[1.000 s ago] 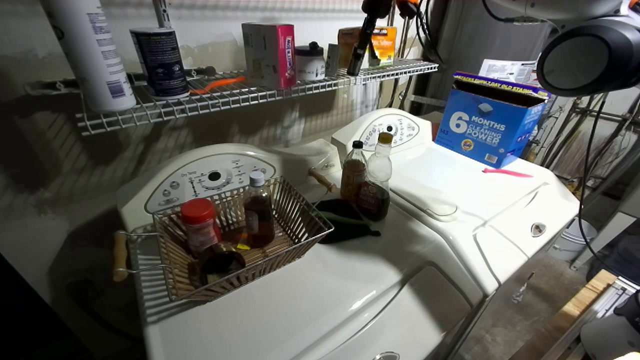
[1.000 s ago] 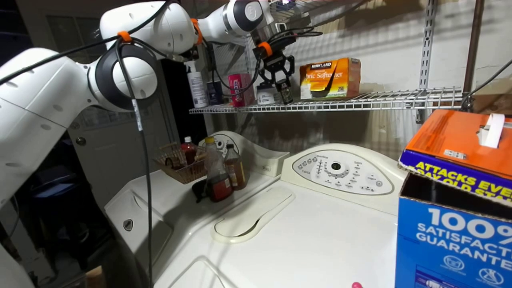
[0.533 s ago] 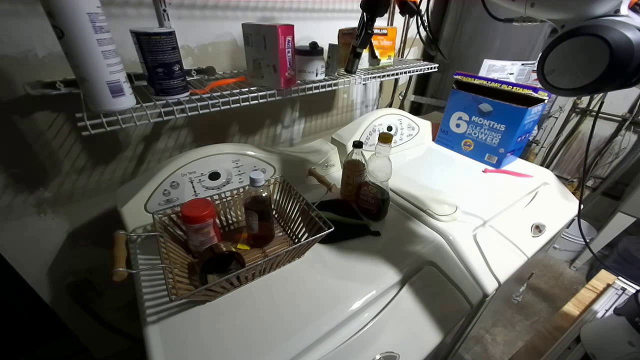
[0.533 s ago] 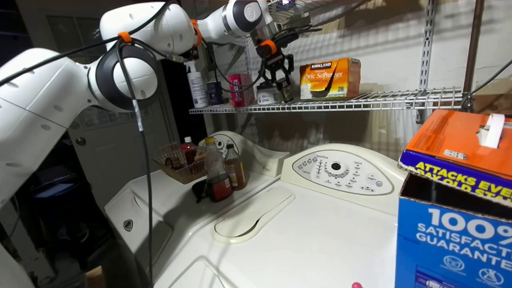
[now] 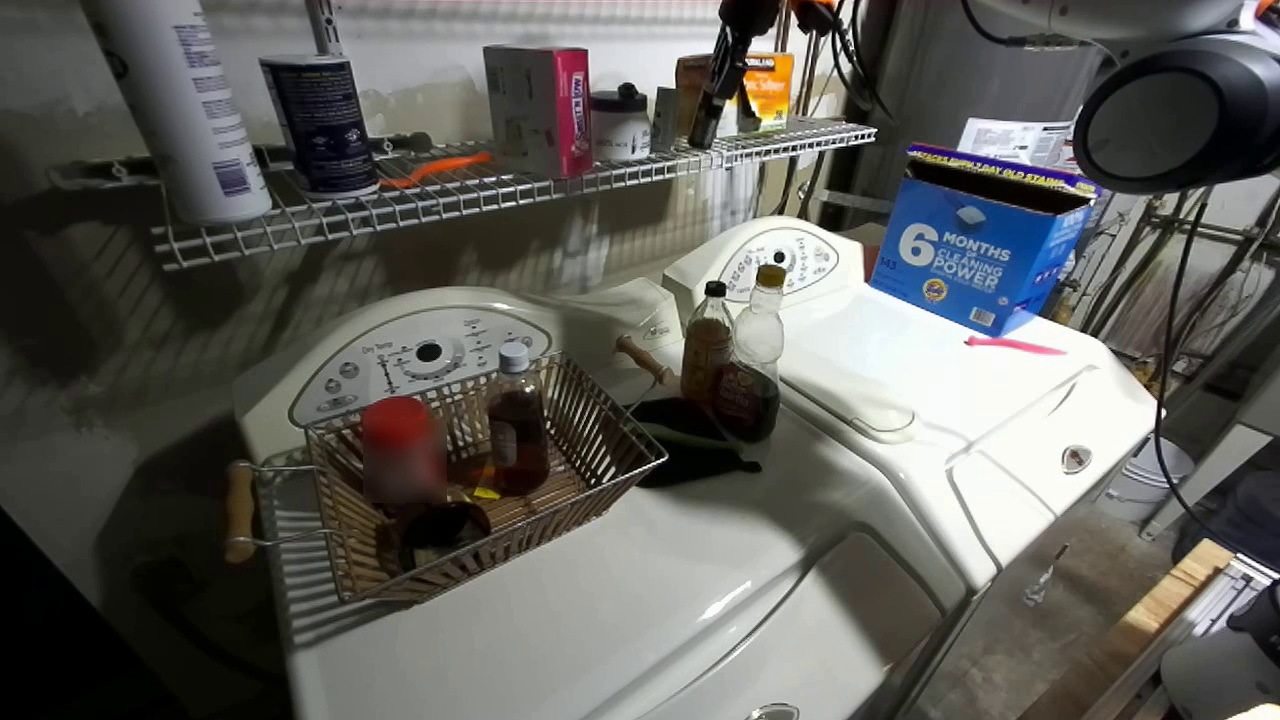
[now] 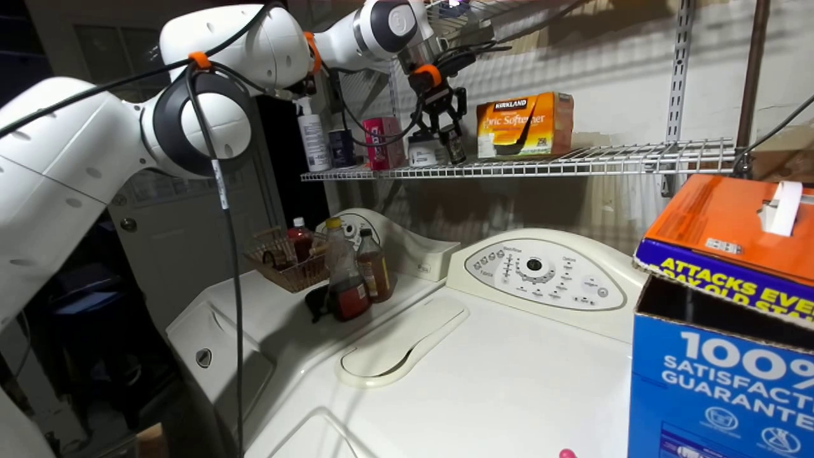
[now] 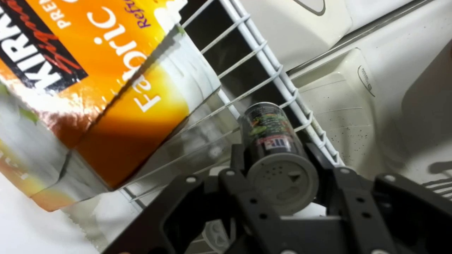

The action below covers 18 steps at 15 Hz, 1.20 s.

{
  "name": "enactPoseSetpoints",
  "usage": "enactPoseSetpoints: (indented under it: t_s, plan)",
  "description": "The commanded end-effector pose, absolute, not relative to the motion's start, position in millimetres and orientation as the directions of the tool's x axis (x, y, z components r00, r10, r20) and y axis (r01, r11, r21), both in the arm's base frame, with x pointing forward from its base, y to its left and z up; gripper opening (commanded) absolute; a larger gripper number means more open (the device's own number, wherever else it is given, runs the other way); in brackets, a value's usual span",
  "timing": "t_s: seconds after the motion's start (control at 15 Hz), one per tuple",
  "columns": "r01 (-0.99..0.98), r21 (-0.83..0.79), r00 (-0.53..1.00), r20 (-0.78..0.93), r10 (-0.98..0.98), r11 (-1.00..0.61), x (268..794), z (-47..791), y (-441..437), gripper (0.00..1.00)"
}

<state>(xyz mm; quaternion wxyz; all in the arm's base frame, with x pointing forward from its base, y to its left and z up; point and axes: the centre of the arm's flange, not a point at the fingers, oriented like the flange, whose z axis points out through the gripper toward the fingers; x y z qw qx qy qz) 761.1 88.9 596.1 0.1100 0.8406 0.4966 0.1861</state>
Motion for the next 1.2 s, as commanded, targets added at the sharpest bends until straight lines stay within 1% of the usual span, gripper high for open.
enactPoseSetpoints:
  t_s: [0.0,0.27,0.4,1.13]
  plan:
    - [0.843,0.392,0.33,0.165,0.929,-0.369,772.6,593.6,89.7,0.2]
    - [0.872,0.415,0.231,0.119,0.966,-0.26,779.0,591.1,102.4,0.2]
    - [0.876,0.422,0.209,0.108,0.972,-0.235,781.4,590.0,107.9,0.2]
    - [0.871,0.451,0.162,0.106,0.981,-0.193,789.7,583.4,153.7,0.2]
